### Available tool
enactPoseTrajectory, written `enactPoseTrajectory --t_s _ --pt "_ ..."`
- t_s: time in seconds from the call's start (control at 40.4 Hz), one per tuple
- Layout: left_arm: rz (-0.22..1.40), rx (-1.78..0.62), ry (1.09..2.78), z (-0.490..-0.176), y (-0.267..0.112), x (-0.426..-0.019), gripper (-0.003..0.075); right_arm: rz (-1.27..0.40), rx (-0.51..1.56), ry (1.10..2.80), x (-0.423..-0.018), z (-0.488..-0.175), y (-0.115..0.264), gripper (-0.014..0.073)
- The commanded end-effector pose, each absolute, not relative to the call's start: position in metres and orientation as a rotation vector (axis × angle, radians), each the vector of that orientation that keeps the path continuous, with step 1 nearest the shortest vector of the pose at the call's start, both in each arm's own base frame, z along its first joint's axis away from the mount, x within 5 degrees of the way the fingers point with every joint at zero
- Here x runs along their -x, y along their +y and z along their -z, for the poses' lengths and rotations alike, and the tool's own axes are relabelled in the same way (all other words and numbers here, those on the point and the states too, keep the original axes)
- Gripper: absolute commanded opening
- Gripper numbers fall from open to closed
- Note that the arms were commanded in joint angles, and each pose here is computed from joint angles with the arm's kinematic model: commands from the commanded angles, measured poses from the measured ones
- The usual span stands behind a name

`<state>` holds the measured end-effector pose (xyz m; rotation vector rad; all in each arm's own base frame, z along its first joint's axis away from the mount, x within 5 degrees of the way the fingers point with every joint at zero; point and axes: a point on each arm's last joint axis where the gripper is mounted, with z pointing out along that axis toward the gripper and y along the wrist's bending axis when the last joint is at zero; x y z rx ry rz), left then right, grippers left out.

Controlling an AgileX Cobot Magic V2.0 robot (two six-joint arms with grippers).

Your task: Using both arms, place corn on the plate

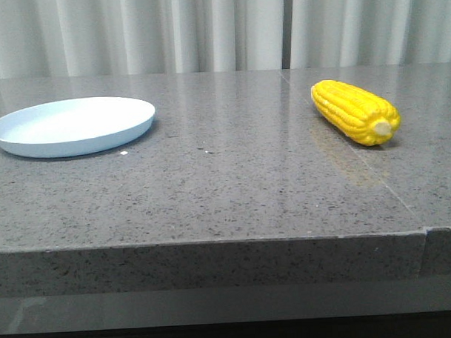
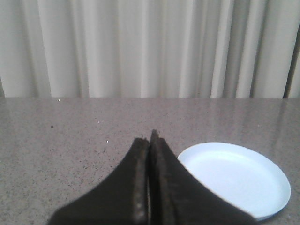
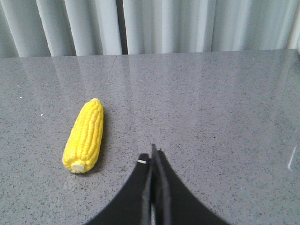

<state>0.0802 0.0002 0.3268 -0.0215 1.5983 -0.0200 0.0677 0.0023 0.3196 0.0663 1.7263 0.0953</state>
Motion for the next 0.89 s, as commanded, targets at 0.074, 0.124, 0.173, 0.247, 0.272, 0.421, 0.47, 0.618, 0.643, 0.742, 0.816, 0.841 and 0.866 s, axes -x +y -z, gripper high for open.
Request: enactPoseTrajectory --t_s 0.074,0.124,0.173,0.247,0.272,0.421,0.47,0.618,0.643,0.742,0.816,0.841,0.866 --pt "0.025 0.021 1.55 -0.345 0.0 -0.093 -0.002 -0.088 -0.067 1.666 -0.08 -0.341 0.002 -0.0113" --pt "0.025 0.021 1.55 -0.345 0.0 -0.093 -0.0019 -0.088 -0.067 1.666 -0.08 -0.341 0.002 -0.0113" --pt "0.025 0.021 1.55 -0.345 0.0 -0.093 -0.0016 -0.088 -0.067 1.665 -0.08 -0.341 0.002 -0.0104" --pt "0.025 0.021 1.55 -0.345 0.0 -0.093 0.0054 -0.088 -0.067 1.665 -0.08 -0.341 0.002 -0.0048" --pt "0.025 0.021 1.55 -0.345 0.0 -0.093 0.0087 -0.088 -0.067 1.665 -0.08 -0.341 0.002 -0.001" --pt "0.025 0.021 1.55 -0.345 0.0 -0.093 0.0438 -0.088 -0.067 1.668 -0.08 -0.341 0.002 0.0332" --pt "0.025 0.021 1.548 -0.345 0.0 -0.093 0.0535 -0.088 -0.067 1.668 -0.08 -0.341 0.002 0.0444" --pt "0.026 0.021 1.546 -0.345 0.0 -0.093 0.0605 -0.088 -0.067 1.667 -0.08 -0.341 0.002 0.0561" --pt "0.026 0.02 1.544 -0.345 0.0 -0.093 0.0604 -0.088 -0.067 1.667 -0.08 -0.341 0.002 0.0561" --pt "0.037 0.025 1.515 -0.348 -0.001 -0.093 0.0597 -0.088 -0.067 1.667 -0.08 -0.341 0.002 0.056" --pt "0.035 0.025 1.529 -0.351 -0.001 -0.095 0.0597 -0.088 -0.067 1.667 -0.08 -0.341 0.002 0.056" --pt "0.034 0.026 1.543 -0.353 0.0 -0.098 0.0597 -0.088 -0.067 1.667 -0.08 -0.341 0.002 0.056" --pt "0.037 0.026 1.557 -0.354 -0.001 -0.101 0.0597 -0.088 -0.067 1.667 -0.08 -0.341 0.002 0.056"
